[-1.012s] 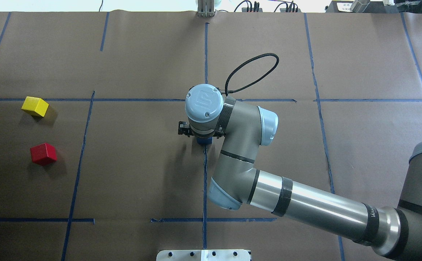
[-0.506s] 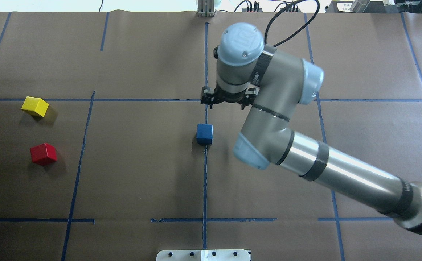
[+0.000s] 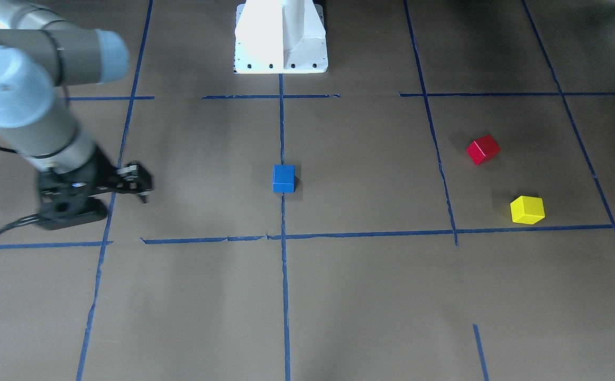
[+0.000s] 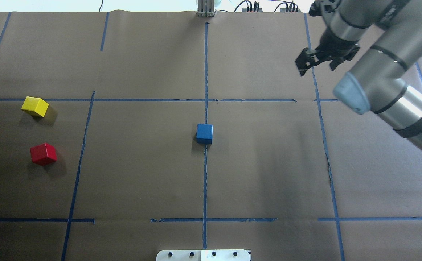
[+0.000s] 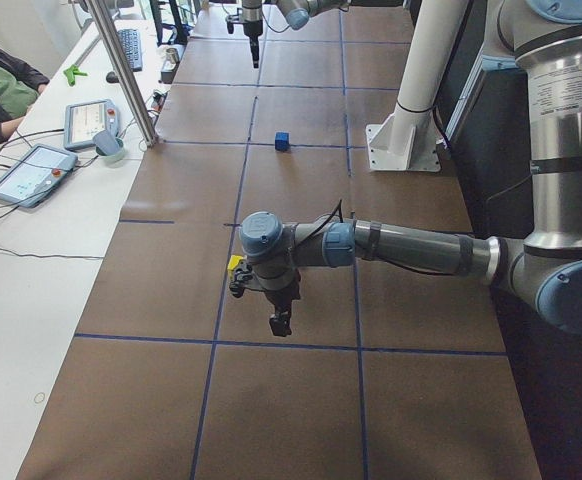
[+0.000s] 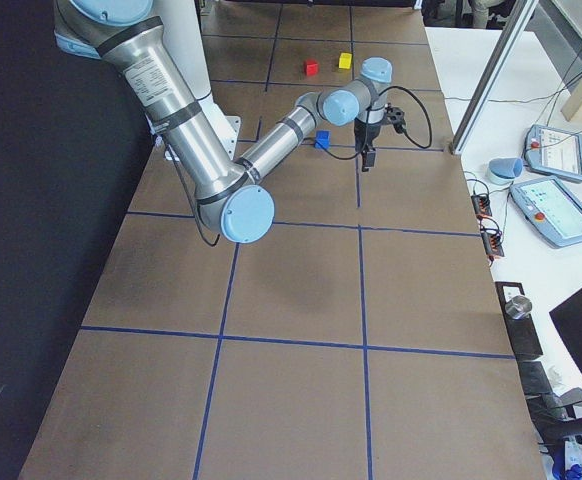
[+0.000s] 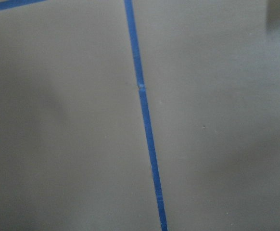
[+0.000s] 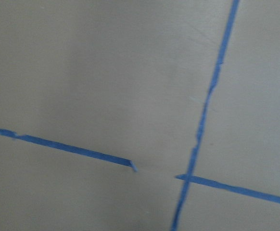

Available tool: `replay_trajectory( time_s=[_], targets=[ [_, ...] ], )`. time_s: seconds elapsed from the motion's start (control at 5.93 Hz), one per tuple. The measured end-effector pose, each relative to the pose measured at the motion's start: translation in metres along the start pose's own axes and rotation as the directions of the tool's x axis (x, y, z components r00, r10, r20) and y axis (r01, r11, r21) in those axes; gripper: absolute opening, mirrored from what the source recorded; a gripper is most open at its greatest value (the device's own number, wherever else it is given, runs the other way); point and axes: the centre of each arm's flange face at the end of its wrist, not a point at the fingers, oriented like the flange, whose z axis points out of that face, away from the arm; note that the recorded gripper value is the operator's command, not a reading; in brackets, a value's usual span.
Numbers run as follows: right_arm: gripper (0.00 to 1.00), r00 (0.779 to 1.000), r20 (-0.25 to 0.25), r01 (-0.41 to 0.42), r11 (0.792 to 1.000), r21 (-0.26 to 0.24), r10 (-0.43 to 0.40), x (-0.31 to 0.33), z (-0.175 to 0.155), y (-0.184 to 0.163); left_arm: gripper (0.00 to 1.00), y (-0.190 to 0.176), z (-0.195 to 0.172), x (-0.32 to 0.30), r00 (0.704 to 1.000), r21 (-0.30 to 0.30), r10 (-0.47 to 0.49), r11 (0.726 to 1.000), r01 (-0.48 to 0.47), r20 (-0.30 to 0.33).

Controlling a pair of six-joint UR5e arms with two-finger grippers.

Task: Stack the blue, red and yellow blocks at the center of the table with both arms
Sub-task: 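Release the blue cube and withdraw the right arm, then lower the left gripper onto the red cube and grasp it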

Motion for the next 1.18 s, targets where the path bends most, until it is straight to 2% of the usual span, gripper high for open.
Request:
replay_trajectory(
  time_s=[0.17, 0.34, 0.51, 0.67, 0.84, 1.01, 1.18],
  targets=[
    [1.0, 0.996, -0.021, 0.092, 0.996, -0.016, -0.092, 0.092, -0.005, 0.033, 1.0, -0.022, -0.017, 0.014, 0.999, 0.037, 0.035, 0.999, -0.035, 0.006],
    [1.0, 0.987, -0.034, 0.158, 0.987, -0.036, -0.159, 0.183, -0.011, 0.085, 1.0, -0.039, -0.032, 0.025, 0.998, 0.071, 0.067, 0.995, -0.067, 0.01],
    [1.0, 0.98, -0.039, 0.192, 0.979, -0.063, -0.195, 0.268, -0.016, 0.15, 1.0, -0.049, -0.041, 0.033, 0.995, 0.107, 0.1, 0.989, -0.101, 0.016],
    [1.0, 0.983, -0.034, 0.177, 0.98, -0.086, -0.181, 0.326, -0.016, 0.209, 1.0, -0.054, -0.045, 0.04, 0.992, 0.142, 0.127, 0.981, -0.128, 0.017],
    [1.0, 0.989, -0.031, 0.144, 0.985, -0.098, -0.147, 0.354, -0.014, 0.243, 1.0, -0.059, -0.043, 0.059, 0.996, 0.161, 0.094, 0.983, -0.092, -0.008],
    [1.0, 0.991, -0.03, 0.127, 0.987, -0.103, -0.131, 0.363, -0.013, 0.255, 1.0, -0.06, -0.039, 0.093, 0.998, 0.153, -0.021, 0.988, 0.029, -0.054],
    [1.0, 0.992, -0.028, 0.12, 0.987, -0.105, -0.124, 0.366, -0.012, 0.259, 1.0, -0.053, -0.034, 0.13, 0.982, 0.142, -0.165, 0.974, 0.177, -0.096]
  ],
)
